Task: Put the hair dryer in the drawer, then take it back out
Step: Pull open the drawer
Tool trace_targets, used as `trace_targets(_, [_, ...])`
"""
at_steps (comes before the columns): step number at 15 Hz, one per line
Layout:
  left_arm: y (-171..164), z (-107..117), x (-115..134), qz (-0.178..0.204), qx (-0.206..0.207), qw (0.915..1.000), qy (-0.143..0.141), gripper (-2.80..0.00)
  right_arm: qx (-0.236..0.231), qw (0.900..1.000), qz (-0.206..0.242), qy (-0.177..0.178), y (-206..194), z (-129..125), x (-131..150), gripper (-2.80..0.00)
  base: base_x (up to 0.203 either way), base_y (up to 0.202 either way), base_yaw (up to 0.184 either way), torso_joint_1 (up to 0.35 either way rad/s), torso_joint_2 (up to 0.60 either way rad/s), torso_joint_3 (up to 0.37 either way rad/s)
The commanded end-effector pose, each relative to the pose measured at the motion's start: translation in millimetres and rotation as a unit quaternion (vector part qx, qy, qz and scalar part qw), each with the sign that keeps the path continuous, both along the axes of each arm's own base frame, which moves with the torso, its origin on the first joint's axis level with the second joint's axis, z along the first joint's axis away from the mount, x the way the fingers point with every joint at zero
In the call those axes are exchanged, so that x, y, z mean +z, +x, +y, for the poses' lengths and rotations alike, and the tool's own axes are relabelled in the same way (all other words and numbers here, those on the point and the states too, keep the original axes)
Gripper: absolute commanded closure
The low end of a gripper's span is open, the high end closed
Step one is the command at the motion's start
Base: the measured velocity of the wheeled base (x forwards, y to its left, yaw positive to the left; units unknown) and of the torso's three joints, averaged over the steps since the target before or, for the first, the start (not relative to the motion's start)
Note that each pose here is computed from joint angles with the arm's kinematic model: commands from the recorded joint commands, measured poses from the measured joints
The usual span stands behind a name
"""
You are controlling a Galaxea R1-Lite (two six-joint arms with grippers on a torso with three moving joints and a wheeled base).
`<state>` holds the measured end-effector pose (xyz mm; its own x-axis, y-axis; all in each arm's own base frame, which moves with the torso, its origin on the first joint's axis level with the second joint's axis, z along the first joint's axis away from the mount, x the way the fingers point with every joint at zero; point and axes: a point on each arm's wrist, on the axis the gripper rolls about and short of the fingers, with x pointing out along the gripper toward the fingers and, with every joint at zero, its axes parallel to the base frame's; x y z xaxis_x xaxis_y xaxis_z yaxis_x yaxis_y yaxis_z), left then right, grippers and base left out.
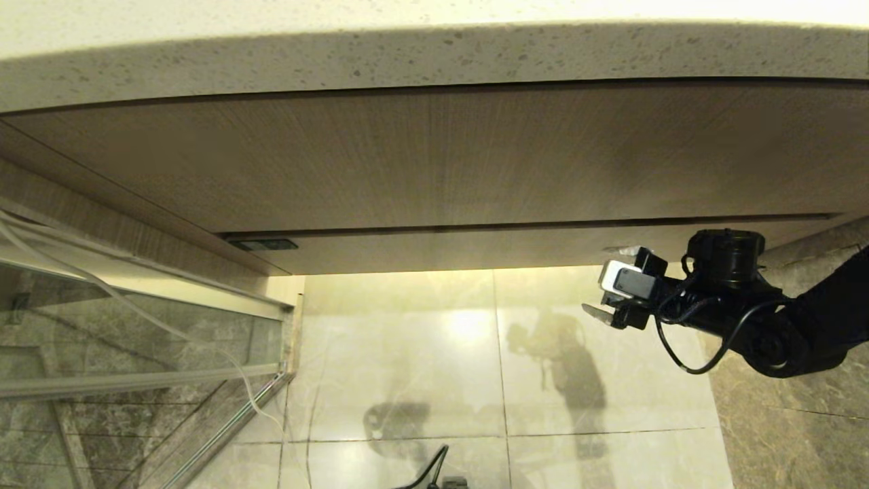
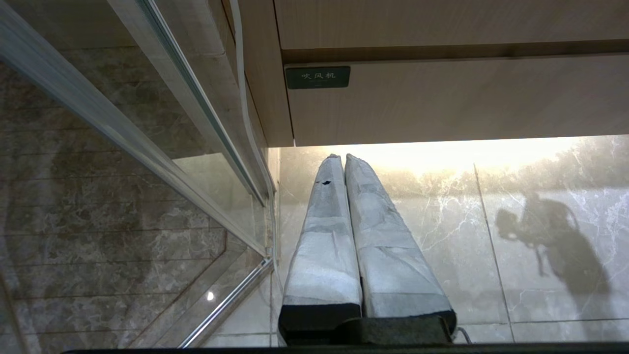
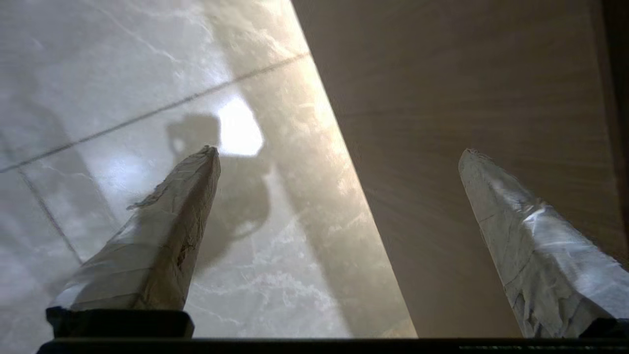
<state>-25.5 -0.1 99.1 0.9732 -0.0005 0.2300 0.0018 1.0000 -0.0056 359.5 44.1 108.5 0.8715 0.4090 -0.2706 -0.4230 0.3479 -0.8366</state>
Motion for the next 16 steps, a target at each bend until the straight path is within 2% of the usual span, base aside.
trace_targets(1, [3.7,0.0,-10.9,0.019,0.0,0.9998,-0.001,0.0,0.029,1.0,-0.005,0.001,-10.4,-0.1,6.8,-2.8,0.0,0.0,0.0,0.0,0.0,0.0])
trace_targets(4, [3.7,0.0,-10.9,0.019,0.0,0.9998,0.0,0.0,0.089,0.996,-0.01,0.01,-23.5,-1.0,11.3,-2.8,0.0,0.0,0.0,0.0,0.0,0.0])
trace_targets(6, [3.7,0.0,-10.9,0.019,0.0,0.9998,0.0,0.0,0.105,0.994,-0.02,0.001,-24.3,-1.2,12.9,-2.8,0.0,0.0,0.0,0.0,0.0,0.0])
trace_targets(16, [3.7,0.0,-10.9,0.019,0.0,0.9998,0.0,0.0,0.106,0.992,-0.069,0.001,-7.7,0.4,23.9,-2.8,0.0,0.0,0.0,0.0,0.0,0.0])
